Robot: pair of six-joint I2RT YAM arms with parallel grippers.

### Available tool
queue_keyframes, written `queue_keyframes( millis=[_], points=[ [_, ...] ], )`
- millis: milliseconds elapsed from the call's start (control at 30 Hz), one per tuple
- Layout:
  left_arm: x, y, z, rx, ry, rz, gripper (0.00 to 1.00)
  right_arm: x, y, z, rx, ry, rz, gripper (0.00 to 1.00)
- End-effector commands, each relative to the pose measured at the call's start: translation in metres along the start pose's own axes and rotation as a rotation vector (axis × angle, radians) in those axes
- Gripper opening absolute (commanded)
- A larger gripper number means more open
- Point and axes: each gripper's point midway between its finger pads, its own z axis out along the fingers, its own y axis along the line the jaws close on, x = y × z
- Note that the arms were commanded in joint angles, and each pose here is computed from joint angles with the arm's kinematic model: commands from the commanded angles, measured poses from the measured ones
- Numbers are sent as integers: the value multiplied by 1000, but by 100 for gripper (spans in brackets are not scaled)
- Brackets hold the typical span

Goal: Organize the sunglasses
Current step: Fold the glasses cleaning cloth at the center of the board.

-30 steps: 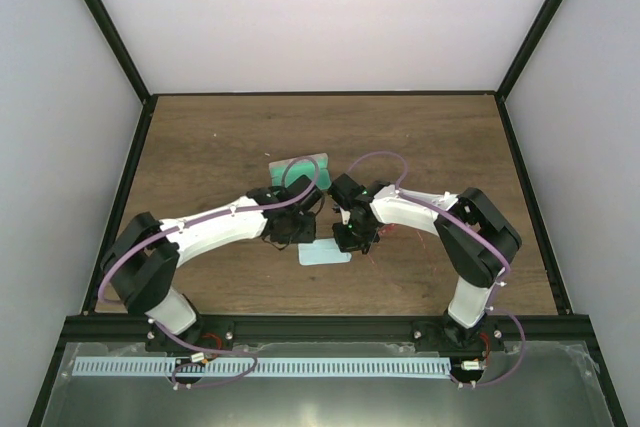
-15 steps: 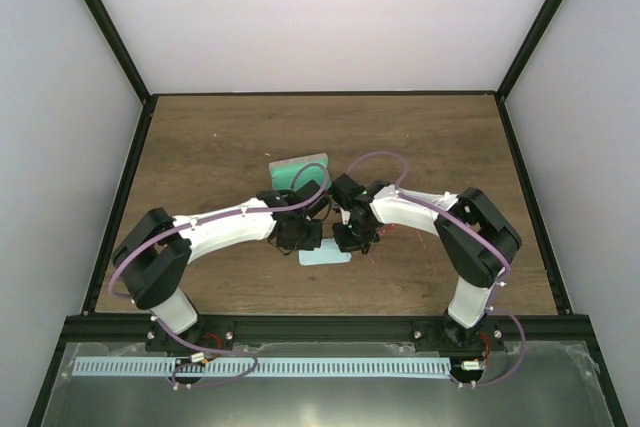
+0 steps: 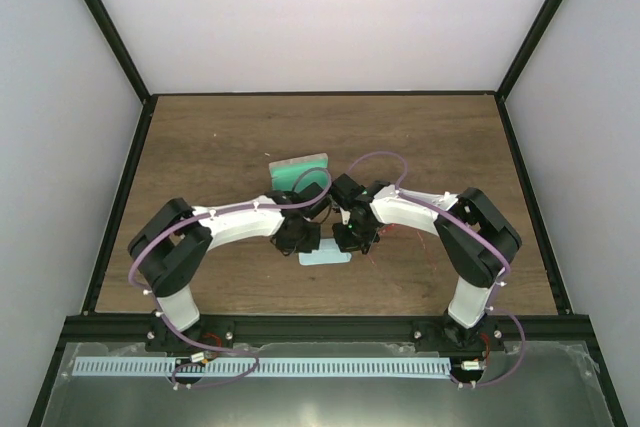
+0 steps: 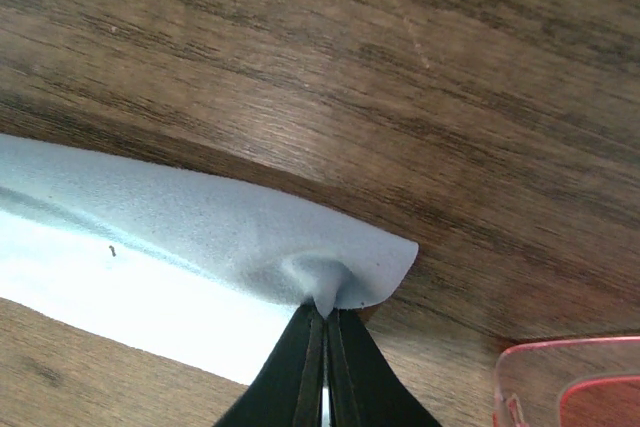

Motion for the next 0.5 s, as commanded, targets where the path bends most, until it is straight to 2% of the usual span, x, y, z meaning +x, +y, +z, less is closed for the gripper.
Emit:
queue_keyframes(
  millis=[0,300,467],
  points=[
    [-13,12,-1,0,-36,-40,11,6,-5,7,26,28,-3,2],
    [-18,12,5,-4,-42,-47,13,6,-4,9,23,36,-7,2],
    [-21,7,-13,26,-68,-53,25,6,-4,9,23,37,-11,2]
  ],
)
